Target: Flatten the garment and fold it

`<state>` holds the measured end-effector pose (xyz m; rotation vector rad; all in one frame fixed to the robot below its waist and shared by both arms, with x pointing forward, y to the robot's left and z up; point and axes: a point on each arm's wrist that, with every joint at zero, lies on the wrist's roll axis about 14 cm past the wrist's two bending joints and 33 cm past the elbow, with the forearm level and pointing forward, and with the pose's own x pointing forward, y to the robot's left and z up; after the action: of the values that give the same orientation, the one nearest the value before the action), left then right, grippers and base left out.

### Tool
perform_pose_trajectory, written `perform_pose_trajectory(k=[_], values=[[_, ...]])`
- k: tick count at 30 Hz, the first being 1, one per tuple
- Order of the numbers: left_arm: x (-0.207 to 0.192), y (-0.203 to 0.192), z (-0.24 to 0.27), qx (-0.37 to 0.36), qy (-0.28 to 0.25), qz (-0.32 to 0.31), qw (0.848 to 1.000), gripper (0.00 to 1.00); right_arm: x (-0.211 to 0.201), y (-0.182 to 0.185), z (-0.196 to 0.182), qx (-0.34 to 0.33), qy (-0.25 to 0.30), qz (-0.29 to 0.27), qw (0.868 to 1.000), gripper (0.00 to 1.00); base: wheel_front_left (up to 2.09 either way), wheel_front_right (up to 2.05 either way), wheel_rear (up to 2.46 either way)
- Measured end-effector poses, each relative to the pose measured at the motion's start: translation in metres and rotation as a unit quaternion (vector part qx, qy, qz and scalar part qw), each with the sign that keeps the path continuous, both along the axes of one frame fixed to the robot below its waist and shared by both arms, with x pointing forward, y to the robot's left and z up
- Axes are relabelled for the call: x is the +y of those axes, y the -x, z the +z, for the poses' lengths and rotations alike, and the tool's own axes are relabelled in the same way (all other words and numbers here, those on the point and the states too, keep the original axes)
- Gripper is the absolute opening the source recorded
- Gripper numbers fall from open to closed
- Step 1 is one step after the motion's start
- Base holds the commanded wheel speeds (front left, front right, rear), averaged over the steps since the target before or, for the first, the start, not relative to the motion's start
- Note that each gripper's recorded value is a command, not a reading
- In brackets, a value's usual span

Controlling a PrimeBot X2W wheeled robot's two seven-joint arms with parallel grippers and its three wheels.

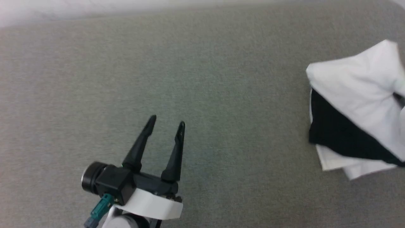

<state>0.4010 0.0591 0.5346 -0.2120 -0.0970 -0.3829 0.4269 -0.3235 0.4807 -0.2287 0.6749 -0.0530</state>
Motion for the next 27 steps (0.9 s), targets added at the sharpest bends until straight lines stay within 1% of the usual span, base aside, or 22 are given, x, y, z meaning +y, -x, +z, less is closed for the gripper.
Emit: perform_pose_trajectory(k=[7,10,13,21,27], values=[[-0.021,-0.033,-0.009,-0.005,-0.01,-0.031,0.999,1.0,-0.049,-0.017,0.003,0.011,0.085,-0.013,0.996,0.0,0.0,0.0,0.0],[-0.028,-0.045,-0.019,0.0,-0.013,-0.043,0.999,1.0,-0.069,-0.02,-0.005,0.029,0.105,-0.026,0.994,0.0,0.0,0.0,0.0],[-0.033,-0.055,-0.029,0.005,-0.017,-0.05,0.999,1.0,-0.086,-0.023,-0.014,0.047,0.134,-0.028,0.99,0.0,0.0,0.0,0.0],[-0.045,-0.076,-0.066,0.034,-0.027,-0.068,0.997,1.0,-0.127,-0.04,-0.031,0.072,0.185,-0.05,0.979,0.0,0.0,0.0,0.0],[-0.054,-0.087,-0.092,0.055,-0.026,-0.082,0.995,1.0,-0.153,-0.038,-0.052,0.107,0.223,-0.064,0.967,0.0,0.0,0.0,0.0]])
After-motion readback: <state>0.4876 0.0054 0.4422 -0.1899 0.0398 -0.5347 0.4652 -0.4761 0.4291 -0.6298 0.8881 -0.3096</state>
